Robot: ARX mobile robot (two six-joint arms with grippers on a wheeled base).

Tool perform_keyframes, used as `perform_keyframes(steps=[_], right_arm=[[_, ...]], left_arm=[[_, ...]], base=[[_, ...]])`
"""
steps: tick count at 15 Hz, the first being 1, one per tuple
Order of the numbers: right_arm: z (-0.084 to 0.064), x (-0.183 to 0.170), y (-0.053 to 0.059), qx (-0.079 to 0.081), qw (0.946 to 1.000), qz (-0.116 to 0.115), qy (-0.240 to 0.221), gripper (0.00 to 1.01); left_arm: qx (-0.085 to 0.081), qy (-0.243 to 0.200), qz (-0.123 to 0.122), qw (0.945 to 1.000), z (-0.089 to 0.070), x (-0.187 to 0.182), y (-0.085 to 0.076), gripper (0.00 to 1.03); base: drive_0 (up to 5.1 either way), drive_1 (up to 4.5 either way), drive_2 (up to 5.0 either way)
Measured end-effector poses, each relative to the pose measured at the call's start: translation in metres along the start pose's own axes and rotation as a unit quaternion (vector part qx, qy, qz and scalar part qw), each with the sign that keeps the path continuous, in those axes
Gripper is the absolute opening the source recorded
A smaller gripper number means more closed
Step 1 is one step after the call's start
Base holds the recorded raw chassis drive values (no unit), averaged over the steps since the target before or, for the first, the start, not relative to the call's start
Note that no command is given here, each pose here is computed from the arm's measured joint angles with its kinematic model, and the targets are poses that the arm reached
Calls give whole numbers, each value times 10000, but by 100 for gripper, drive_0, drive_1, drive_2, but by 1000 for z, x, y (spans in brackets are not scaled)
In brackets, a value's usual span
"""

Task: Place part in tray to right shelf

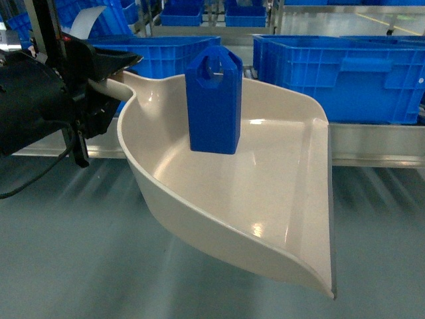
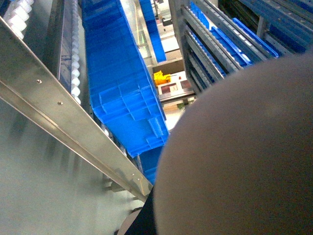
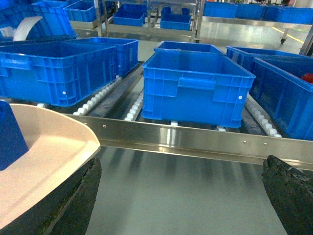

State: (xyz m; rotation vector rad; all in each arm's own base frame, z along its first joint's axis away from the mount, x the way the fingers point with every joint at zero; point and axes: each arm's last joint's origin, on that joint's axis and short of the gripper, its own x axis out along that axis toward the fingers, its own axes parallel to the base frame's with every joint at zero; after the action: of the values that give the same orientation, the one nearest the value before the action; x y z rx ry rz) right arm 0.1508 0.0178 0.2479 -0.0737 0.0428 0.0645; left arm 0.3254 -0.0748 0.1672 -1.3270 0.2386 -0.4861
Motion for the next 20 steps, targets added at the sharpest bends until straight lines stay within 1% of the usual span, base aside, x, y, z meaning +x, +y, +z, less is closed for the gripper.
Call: perform_keyframes(steps=[11,13,14,20], right_arm=[[1,0,0,0,10000,0,-34,98],[-1,1,0,-4,10000,2,28,98],[0,0,0,-2,10000,0,4,98],[0,0,0,-2,10000,2,-2,98]], left_arm=[[-3,3,-15,10000,0,0,0,13],[-7,-50,30,10000,2,0,1,13],[-1,-28,-5,10000,1,0,0,13],[-1,-6,-8,10000,0,0,0,13]], base=[[-8,408,-424],[-7,411,-425],[-7,411,-425],[-7,411,-425]])
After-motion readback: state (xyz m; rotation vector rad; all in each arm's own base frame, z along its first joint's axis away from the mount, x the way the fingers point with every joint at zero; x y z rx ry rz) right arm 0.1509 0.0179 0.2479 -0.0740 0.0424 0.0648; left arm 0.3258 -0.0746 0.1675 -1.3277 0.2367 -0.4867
